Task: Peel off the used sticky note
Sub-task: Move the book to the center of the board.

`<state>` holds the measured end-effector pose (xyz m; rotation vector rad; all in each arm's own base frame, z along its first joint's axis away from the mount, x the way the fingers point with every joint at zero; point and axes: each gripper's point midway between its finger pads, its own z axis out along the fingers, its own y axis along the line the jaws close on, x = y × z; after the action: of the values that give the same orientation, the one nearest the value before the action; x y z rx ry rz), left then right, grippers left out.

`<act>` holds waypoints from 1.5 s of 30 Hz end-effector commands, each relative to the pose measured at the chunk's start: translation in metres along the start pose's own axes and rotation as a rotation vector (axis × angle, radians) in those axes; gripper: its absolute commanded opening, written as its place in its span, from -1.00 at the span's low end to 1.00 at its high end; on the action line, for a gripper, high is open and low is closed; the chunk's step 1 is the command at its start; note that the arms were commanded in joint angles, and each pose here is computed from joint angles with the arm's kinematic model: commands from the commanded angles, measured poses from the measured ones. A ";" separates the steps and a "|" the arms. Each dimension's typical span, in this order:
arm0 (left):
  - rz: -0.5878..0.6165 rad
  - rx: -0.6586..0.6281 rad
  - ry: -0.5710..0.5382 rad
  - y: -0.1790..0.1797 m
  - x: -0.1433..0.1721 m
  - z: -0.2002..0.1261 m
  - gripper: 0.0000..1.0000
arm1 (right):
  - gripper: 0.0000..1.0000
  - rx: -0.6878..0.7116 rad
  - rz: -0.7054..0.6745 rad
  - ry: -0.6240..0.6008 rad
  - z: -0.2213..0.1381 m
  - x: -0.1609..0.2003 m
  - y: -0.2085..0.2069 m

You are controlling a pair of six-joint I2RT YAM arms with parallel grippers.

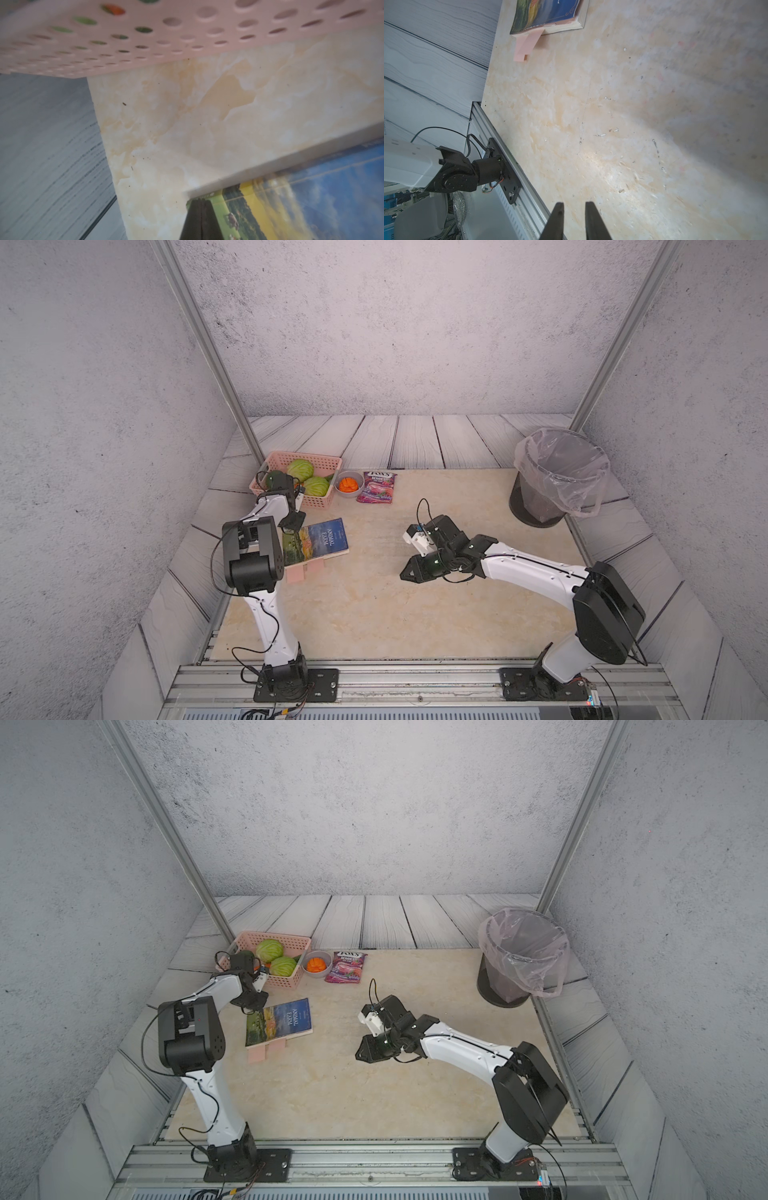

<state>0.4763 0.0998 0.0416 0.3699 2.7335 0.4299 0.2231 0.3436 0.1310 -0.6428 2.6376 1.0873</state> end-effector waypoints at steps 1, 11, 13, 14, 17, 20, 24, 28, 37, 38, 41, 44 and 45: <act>0.009 0.011 0.029 -0.005 0.009 0.020 -1.00 | -0.53 0.006 -0.026 -0.027 -0.010 -0.001 0.001; 0.065 0.133 0.052 -0.034 0.030 0.012 -1.00 | -0.54 0.016 -0.029 -0.030 -0.014 0.001 0.001; 0.098 0.184 0.055 -0.048 0.038 0.004 -1.00 | -0.54 0.026 -0.024 -0.031 -0.015 0.000 -0.002; 0.117 0.204 0.055 -0.054 0.040 -0.002 -1.00 | -0.54 0.034 -0.018 -0.030 -0.015 0.000 -0.004; 0.182 0.290 0.065 -0.083 0.054 -0.016 -1.00 | -0.53 0.055 0.022 -0.020 -0.011 0.002 -0.014; 0.231 0.357 0.084 -0.108 0.065 -0.027 -1.00 | -0.50 0.057 0.070 -0.012 -0.005 0.003 -0.024; 0.291 0.425 0.078 -0.139 0.072 -0.045 -1.00 | -0.39 0.066 0.112 -0.003 0.003 0.006 -0.033; 0.332 0.456 0.075 -0.164 0.076 -0.057 -1.00 | -0.32 0.078 0.151 0.006 0.013 0.008 -0.042; 0.418 0.573 0.091 -0.222 0.077 -0.081 -1.00 | -0.09 0.082 0.180 -0.006 0.016 0.002 -0.043; 0.424 0.595 0.092 -0.228 0.076 -0.086 -1.00 | -0.06 0.084 0.180 -0.009 0.015 0.001 -0.043; 0.414 0.678 0.101 -0.245 0.074 -0.101 -1.00 | 0.00 0.092 0.188 -0.011 0.013 0.000 -0.042; 0.388 0.729 0.102 -0.254 0.070 -0.109 -1.00 | 0.05 0.070 0.195 -0.018 0.011 -0.002 -0.036; 0.380 0.735 0.104 -0.254 0.069 -0.110 -1.00 | 0.09 0.056 0.198 -0.022 0.011 -0.003 -0.033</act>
<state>0.3331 -0.1282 0.0289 1.1218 2.7799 -0.3624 0.2385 0.3266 0.0899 -0.3830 2.7796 1.0269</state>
